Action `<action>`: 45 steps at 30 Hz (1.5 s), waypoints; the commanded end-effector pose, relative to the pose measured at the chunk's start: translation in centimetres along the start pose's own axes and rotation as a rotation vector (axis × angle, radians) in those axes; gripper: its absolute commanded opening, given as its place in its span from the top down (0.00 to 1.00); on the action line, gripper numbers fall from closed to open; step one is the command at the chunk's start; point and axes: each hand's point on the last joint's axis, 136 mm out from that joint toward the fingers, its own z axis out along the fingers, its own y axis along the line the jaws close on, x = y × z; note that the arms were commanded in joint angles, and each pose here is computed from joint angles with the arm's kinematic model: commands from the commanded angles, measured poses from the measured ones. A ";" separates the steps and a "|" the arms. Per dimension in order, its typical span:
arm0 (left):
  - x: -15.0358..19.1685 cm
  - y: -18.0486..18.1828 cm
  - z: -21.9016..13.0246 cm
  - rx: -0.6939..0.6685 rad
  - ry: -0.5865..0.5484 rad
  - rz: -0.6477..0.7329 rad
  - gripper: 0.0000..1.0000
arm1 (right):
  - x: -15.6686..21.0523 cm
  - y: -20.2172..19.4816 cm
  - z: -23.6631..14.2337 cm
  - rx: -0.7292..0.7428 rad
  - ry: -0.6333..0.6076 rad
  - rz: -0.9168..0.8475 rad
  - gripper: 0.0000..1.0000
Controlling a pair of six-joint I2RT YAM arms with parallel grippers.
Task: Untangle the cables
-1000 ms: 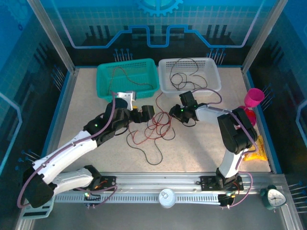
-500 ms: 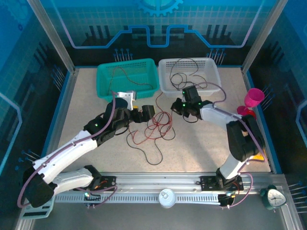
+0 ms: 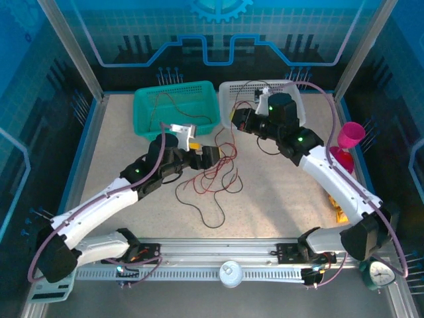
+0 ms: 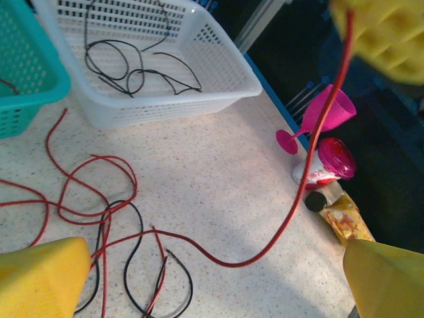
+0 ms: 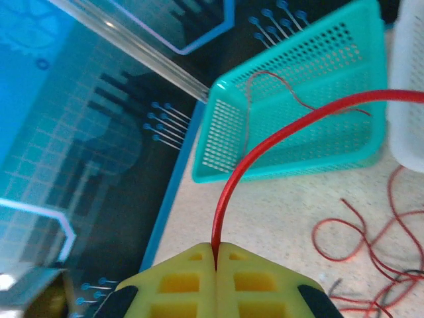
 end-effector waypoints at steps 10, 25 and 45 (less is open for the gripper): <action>-2.1 -5.4 1.3 0.215 -0.055 0.139 0.11 | -2.9 9.4 -3.1 -0.188 -0.043 -0.093 1.00; -2.3 -5.3 3.9 0.214 -0.090 0.133 0.29 | -5.3 16.0 -7.3 -0.360 -0.099 -0.119 1.00; -4.5 -6.8 2.0 0.243 -0.157 0.141 1.00 | -7.9 10.7 -10.2 -0.340 -0.187 0.010 1.00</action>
